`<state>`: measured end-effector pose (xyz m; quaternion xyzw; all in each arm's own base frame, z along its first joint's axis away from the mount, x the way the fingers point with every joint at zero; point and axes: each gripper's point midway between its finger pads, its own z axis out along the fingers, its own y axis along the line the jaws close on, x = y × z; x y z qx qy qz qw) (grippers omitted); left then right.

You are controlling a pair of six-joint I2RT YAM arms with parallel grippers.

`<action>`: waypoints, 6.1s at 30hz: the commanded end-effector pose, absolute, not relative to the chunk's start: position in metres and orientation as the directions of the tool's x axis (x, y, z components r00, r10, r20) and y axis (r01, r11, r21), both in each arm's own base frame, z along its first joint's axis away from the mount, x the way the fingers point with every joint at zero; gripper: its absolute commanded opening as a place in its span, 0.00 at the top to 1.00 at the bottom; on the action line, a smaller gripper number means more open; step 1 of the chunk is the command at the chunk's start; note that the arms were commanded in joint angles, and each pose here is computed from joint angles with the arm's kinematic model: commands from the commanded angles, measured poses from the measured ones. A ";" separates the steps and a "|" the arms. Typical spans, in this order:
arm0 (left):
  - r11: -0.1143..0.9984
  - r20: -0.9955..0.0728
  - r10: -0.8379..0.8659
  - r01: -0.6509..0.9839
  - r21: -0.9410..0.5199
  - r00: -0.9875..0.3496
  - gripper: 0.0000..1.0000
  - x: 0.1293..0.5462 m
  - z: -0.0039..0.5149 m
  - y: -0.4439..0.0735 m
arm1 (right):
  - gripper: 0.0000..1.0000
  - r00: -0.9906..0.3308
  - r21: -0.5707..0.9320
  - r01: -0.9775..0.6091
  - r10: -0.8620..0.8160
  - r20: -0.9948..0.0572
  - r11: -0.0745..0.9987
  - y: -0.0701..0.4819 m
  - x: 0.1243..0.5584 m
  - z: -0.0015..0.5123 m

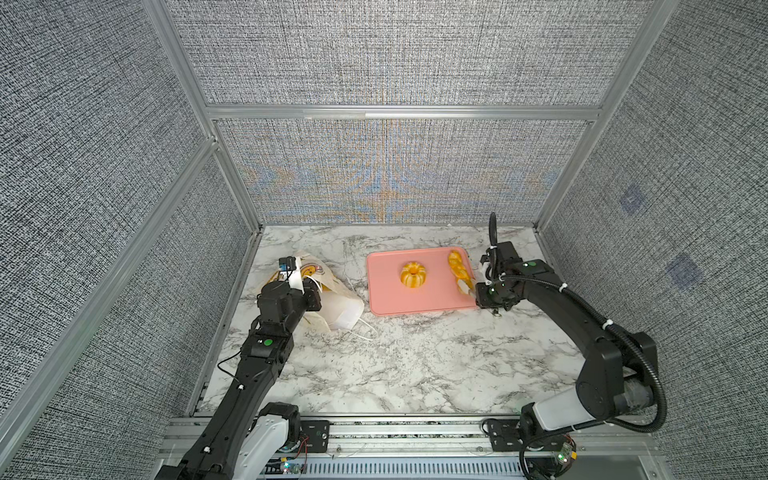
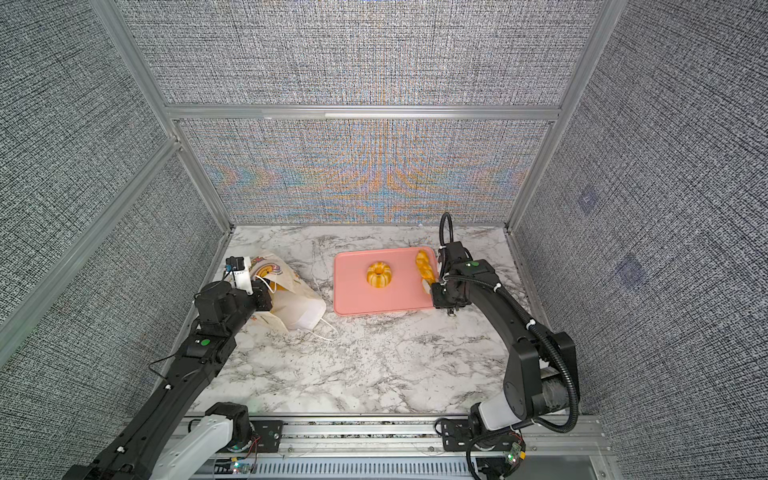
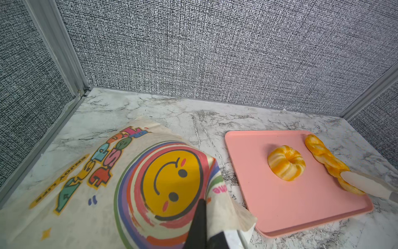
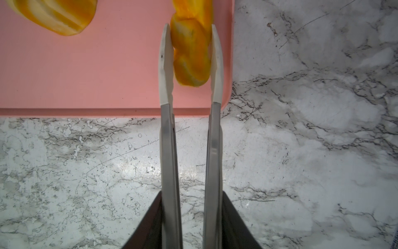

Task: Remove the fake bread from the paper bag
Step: 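Open the tongs to release the twisted bread and draw back, then reach the tongs into the bag and pinch the long baguette, then pull the baguette out with the tongs and carry it over the pink tray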

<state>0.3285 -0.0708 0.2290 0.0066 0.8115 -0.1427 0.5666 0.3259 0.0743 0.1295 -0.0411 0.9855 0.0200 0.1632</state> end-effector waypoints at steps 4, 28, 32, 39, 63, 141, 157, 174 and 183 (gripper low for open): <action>0.952 -0.922 -0.153 0.196 -0.234 -0.356 1.00 0.325 0.231 -0.075 | 0.55 -0.954 0.016 -0.055 -0.048 -0.296 0.998 0.069 0.315 0.135; 0.929 -0.919 -0.157 0.261 -0.262 -0.362 1.00 0.301 0.229 -0.083 | 0.63 -0.897 0.510 -0.349 -0.121 -0.426 0.786 0.222 0.208 0.238; 0.927 -0.915 -0.171 0.257 -0.275 -0.365 1.00 0.299 0.226 -0.083 | 0.64 -0.889 0.573 -0.407 -0.166 -0.426 0.712 0.253 0.178 0.244; 0.916 -0.914 -0.184 0.273 -0.292 -0.360 1.00 0.298 0.226 -0.086 | 0.64 -0.868 0.666 -0.486 -0.226 -0.441 0.566 0.315 0.151 0.247; 0.905 -0.908 -0.208 0.280 -0.320 -0.363 1.00 0.300 0.231 -0.089 | 0.59 -0.958 0.946 -0.157 0.188 -0.216 0.284 0.443 0.230 0.196; 0.873 -0.829 -0.481 -0.067 -0.483 -0.286 1.00 0.340 0.230 -0.047 | 1.00 -0.804 0.800 -0.167 0.390 -0.449 0.577 0.372 0.169 0.177; 0.883 -0.832 -0.459 -0.058 -0.466 -0.313 1.00 0.344 0.225 -0.051 | 1.00 -0.711 0.558 -0.303 0.207 -0.672 0.773 0.242 0.189 0.235; 0.888 -0.836 -0.425 0.018 -0.459 -0.347 1.00 0.344 0.238 -0.065 | 1.00 -0.787 0.268 -0.337 -0.114 -0.606 0.902 0.146 0.230 0.285; 0.887 -0.838 -0.422 0.036 -0.461 -0.346 1.00 0.337 0.237 -0.066 | 1.00 -0.849 0.123 -0.332 -0.240 -0.471 0.935 0.111 0.267 0.261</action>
